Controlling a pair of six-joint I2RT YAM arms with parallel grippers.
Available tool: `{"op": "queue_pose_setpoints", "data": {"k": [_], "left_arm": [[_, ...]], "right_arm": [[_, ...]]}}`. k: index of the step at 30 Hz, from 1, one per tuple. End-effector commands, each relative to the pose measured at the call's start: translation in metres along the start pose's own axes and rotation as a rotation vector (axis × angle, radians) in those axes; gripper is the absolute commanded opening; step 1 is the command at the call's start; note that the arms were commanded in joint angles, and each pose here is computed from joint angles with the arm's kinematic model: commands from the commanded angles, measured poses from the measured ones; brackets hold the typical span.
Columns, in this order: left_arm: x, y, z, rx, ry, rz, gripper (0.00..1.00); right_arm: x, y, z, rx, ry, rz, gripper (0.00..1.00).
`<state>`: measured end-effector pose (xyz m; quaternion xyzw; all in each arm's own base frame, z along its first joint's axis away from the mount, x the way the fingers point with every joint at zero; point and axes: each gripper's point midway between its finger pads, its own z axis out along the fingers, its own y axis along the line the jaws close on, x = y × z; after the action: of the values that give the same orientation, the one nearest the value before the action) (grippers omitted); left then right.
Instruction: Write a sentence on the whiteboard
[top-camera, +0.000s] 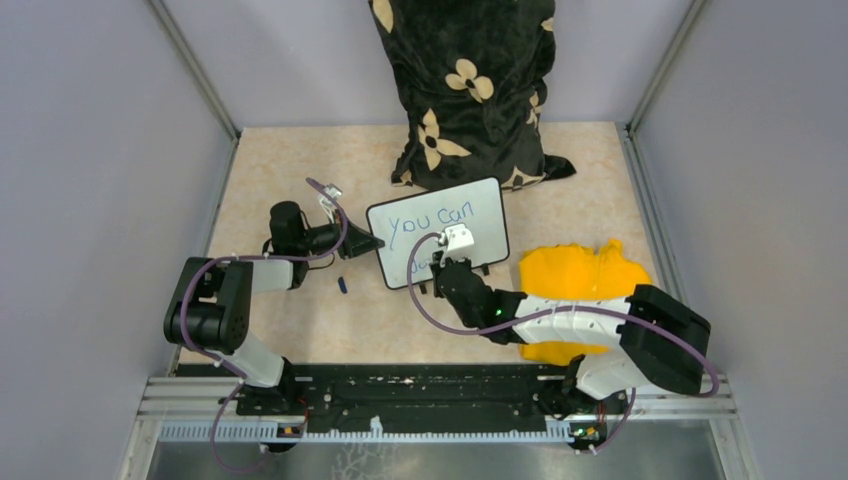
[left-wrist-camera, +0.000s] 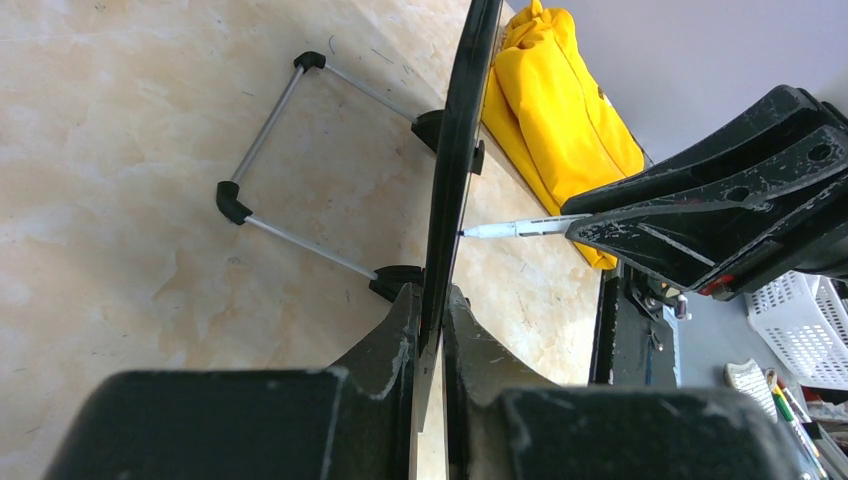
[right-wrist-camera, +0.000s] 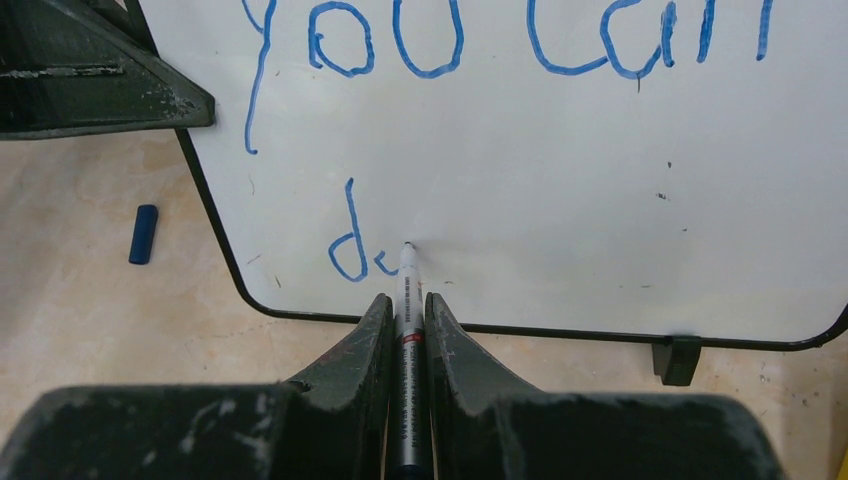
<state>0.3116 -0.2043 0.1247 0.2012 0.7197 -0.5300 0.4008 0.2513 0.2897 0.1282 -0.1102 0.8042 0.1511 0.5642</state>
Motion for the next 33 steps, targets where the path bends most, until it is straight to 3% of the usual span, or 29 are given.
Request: {"op": "queue_pose_setpoints", "data": {"k": [1,33], "left_arm": [[0.017,0.011,0.002,-0.042,0.038,-0.058,0.13],[0.017,0.011,0.003,-0.043,0.04,-0.059,0.13]], "right_arm": [[-0.034,0.007,0.005,-0.006,-0.079,0.052,0.0],[-0.021,0.016,0.001,-0.071,-0.037,0.077,0.0]]}}
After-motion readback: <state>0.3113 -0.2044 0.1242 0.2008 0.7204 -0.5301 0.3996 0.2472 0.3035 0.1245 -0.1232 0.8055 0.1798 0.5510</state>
